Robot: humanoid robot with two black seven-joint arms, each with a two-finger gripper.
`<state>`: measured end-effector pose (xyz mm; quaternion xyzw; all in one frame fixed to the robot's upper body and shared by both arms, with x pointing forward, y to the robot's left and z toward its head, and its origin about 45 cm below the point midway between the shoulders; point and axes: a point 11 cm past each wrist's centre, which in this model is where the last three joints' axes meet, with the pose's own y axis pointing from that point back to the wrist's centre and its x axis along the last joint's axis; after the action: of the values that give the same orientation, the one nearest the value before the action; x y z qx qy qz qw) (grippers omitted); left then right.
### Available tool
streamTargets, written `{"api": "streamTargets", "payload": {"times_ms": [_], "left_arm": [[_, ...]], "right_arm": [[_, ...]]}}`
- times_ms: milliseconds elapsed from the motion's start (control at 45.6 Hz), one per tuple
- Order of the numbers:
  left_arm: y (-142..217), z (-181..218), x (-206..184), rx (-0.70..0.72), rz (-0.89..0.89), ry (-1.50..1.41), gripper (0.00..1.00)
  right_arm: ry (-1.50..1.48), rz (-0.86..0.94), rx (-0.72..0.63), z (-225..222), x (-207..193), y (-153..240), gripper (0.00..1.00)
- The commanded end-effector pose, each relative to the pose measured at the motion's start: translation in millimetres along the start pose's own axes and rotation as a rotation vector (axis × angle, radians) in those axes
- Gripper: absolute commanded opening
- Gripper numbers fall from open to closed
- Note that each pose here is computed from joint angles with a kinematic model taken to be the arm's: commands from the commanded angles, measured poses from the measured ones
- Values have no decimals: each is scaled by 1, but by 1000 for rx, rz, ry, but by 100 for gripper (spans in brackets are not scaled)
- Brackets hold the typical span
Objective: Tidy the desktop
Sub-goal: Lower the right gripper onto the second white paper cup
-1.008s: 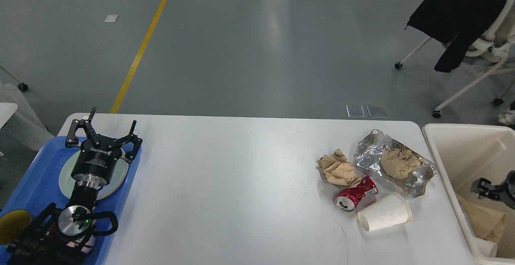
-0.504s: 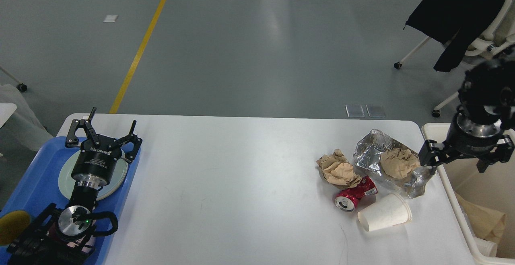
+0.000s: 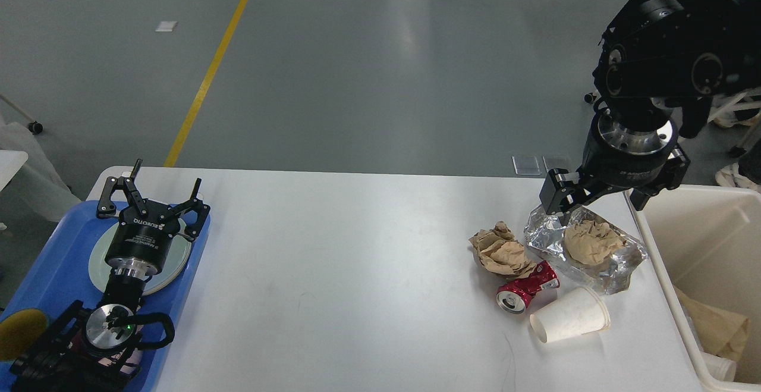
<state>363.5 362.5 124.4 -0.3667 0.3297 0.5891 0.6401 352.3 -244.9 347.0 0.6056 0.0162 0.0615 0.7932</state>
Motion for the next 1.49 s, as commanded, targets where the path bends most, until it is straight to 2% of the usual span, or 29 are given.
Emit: {"api": "streamTargets", "payload": {"times_ms": [0, 110, 241, 417, 482, 570, 723, 899, 1074, 1315, 1469], "left_arm": [[0, 0, 0, 0, -2, 0, 97], [0, 0, 0, 2, -2, 0, 97], [0, 0, 0, 2, -2, 0, 97], [0, 0, 0, 0, -2, 0, 97], [0, 0, 0, 0, -2, 0, 97], [0, 0, 0, 2, -2, 0, 97], [0, 0, 0, 2, -2, 0, 97], [0, 0, 0, 2, -2, 0, 97], [0, 0, 0, 2, -2, 0, 97], [0, 0, 0, 2, -2, 0, 97], [0, 0, 0, 2, -2, 0, 97]], "right_arm": [[-43, 1, 28, -1, -2, -8, 99], [-181, -32, 82, 4, -8, -27, 95], [-384, -16, 45, 14, -11, -47, 97], [-752, 47, 126, 21, -12, -71, 96], [-805, 42, 127, 22, -18, -86, 92], [-890, 10, 168, 16, -26, -112, 93], [-960, 18, 252, 13, -32, -139, 96], [-1152, -47, 265, 45, -56, -174, 96], [-1215, -116, 271, 44, -75, -202, 96], [-1226, -125, 306, 32, -73, -234, 98], [-1217, -109, 277, 32, -75, -259, 98]]}}
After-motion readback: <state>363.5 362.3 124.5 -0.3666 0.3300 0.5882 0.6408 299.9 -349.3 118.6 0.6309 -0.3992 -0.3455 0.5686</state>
